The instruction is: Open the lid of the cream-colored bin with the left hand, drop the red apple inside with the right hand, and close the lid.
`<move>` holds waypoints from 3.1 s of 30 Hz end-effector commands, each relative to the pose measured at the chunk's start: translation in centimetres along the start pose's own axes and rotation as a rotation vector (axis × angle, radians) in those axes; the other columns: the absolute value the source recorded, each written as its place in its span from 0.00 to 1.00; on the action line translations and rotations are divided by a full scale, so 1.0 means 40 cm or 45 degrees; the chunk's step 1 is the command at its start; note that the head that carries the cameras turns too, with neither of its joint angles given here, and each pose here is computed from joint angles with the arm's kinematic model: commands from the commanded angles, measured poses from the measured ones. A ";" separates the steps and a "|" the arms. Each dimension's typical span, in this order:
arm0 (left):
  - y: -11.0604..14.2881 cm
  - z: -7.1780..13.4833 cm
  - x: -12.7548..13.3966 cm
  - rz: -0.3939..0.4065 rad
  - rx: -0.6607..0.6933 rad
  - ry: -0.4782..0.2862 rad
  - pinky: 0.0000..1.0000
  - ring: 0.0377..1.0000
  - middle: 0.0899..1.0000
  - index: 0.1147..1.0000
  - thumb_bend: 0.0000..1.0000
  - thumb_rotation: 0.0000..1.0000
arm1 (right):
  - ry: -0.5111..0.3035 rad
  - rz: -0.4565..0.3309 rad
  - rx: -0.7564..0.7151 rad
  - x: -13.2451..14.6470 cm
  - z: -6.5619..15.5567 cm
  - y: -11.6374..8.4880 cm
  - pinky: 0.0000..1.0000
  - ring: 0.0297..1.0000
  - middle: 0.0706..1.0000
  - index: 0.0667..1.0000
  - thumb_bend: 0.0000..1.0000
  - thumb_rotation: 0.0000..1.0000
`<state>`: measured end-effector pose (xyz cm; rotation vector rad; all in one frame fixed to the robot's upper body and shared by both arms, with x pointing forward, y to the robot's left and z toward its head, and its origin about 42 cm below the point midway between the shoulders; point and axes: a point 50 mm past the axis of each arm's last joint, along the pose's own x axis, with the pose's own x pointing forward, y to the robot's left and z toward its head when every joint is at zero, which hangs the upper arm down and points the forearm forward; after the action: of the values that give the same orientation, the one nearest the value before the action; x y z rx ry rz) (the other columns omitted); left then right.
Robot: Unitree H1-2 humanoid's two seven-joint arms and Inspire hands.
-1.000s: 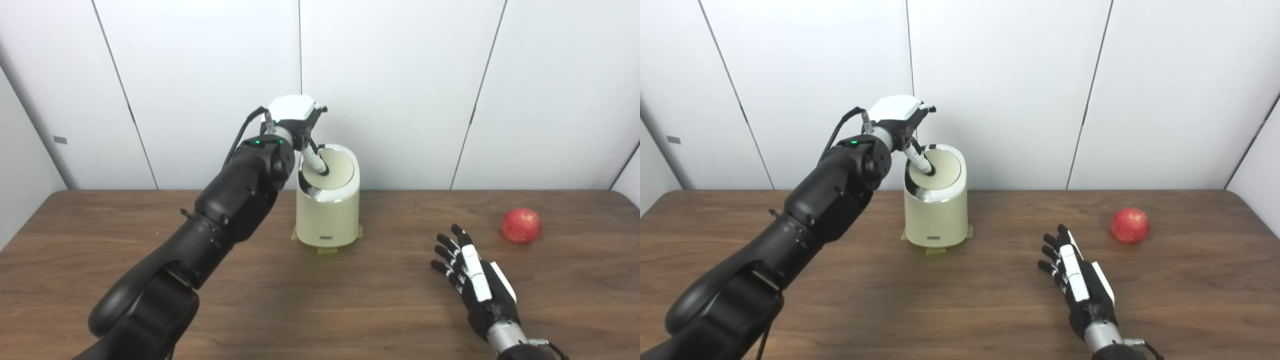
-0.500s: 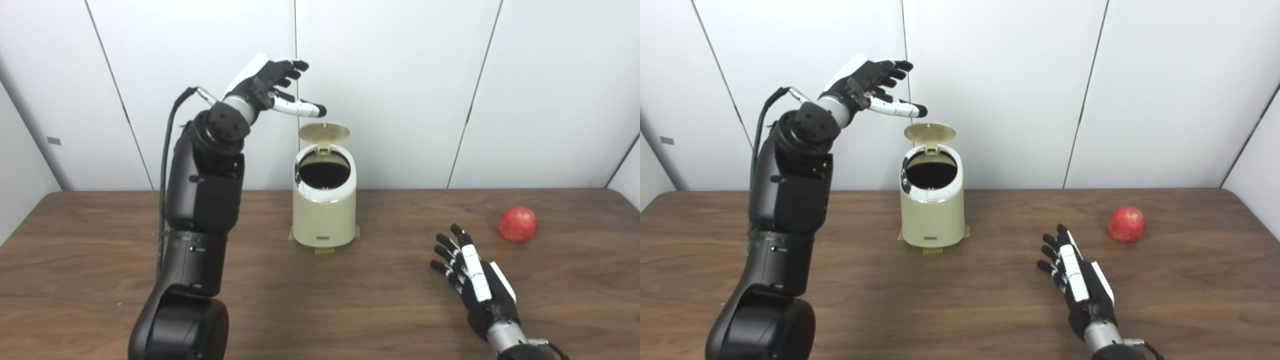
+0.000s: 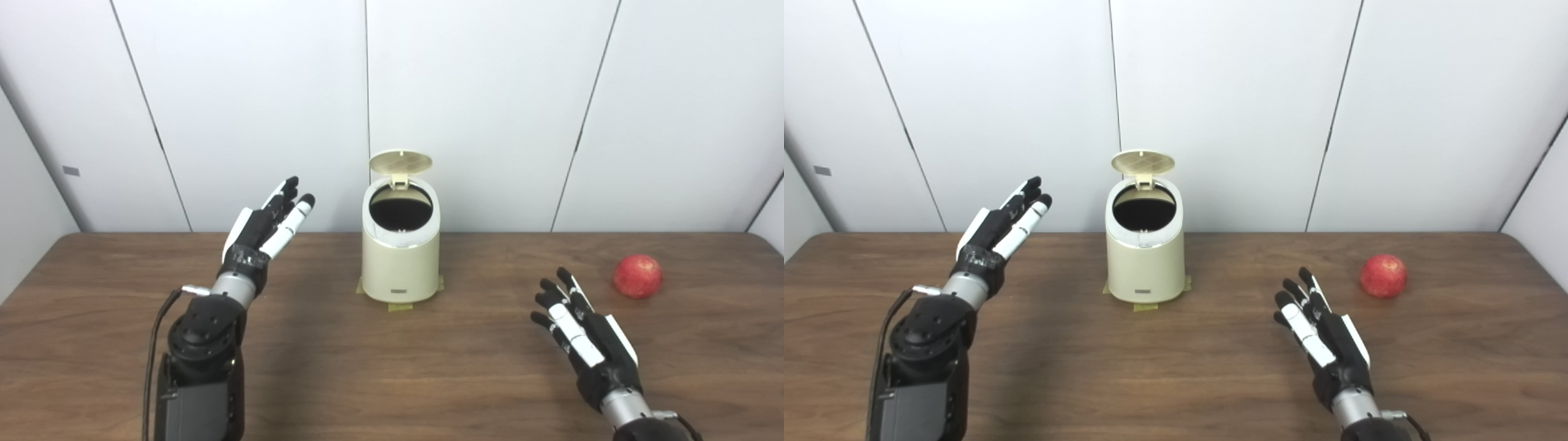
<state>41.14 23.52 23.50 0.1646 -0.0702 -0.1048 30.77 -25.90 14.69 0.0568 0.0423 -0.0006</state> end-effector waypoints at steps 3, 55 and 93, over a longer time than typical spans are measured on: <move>0.006 0.022 -0.026 0.014 -0.056 -0.115 0.98 0.99 0.99 0.98 0.50 0.89 | -0.180 -0.042 -0.034 0.024 0.054 -0.038 0.82 0.92 0.94 1.00 0.50 0.41; 0.109 -0.039 -0.112 0.073 -0.079 -0.015 0.99 0.99 0.98 0.96 0.47 0.94 | 0.027 -0.461 -1.341 0.259 0.310 -0.330 0.75 0.90 0.92 0.88 0.90 0.09; 0.094 -0.004 -0.138 0.044 -0.024 0.002 1.00 1.00 1.00 0.99 0.49 0.96 | 0.088 -0.325 -1.596 0.355 0.185 -0.343 0.51 0.44 0.49 0.46 0.53 0.00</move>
<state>35.78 27.90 21.61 0.1272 -0.0041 -0.0716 44.41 -39.38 18.33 -1.1881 0.1852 -0.1710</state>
